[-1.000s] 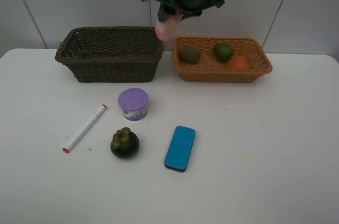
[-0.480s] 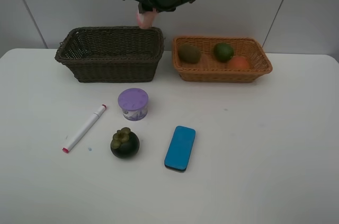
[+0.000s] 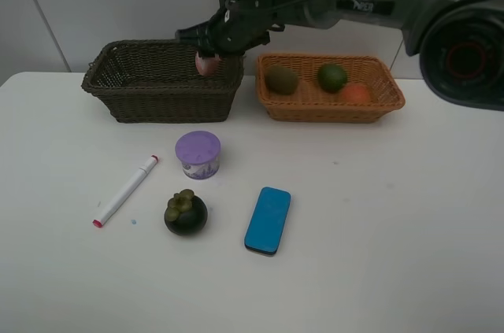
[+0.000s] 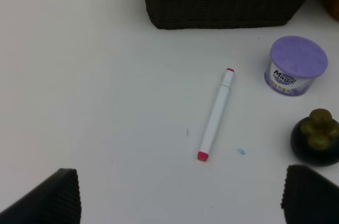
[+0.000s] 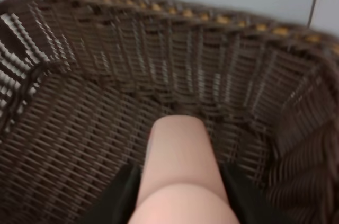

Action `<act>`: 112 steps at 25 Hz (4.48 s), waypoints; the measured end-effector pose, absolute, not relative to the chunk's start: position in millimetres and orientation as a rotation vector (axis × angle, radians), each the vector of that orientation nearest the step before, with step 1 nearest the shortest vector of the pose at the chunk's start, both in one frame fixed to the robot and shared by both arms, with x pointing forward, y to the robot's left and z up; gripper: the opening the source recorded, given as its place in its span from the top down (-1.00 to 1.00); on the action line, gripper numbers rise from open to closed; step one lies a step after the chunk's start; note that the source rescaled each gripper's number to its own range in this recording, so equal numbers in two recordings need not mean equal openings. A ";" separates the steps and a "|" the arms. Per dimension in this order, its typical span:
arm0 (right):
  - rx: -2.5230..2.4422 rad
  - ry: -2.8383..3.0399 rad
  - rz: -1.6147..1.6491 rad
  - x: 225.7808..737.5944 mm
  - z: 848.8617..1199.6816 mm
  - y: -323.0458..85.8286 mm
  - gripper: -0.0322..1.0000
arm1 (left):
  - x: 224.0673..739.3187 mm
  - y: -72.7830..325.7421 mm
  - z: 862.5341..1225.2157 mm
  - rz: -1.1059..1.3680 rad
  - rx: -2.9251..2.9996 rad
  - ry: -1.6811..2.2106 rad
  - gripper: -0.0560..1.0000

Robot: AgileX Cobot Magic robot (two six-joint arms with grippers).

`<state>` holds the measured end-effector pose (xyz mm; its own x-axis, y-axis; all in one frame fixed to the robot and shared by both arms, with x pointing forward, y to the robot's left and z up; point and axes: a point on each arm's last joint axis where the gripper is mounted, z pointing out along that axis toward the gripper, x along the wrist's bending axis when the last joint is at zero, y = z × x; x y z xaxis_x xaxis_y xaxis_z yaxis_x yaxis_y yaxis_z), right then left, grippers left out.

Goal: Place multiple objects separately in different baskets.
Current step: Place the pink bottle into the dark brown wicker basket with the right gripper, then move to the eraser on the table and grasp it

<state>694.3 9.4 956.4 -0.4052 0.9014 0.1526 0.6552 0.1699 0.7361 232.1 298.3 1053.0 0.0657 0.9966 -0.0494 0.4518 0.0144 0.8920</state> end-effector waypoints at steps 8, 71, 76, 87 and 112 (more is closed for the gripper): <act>1.500 2.138 1.083 696.7 941.0 11.7 0.94 | 232.1 298.3 1053.0 0.869 1.552 1.498 -1.00; 1.697 2.410 0.460 620.6 1048.2 -29.5 -1.00 | 232.1 298.3 1053.0 0.869 1.552 1.498 -1.00; 2.019 2.221 0.496 608.0 1056.2 -31.5 -1.00 | 232.1 298.3 1053.0 0.869 1.552 1.498 -1.00; 2.255 2.109 0.137 557.0 1010.4 -56.9 -1.00 | 232.1 298.3 1053.0 0.869 1.552 1.498 -1.00; 2.342 2.160 0.127 505.6 925.3 -59.5 -1.00 | 232.1 298.3 1053.0 0.869 1.552 1.498 -1.00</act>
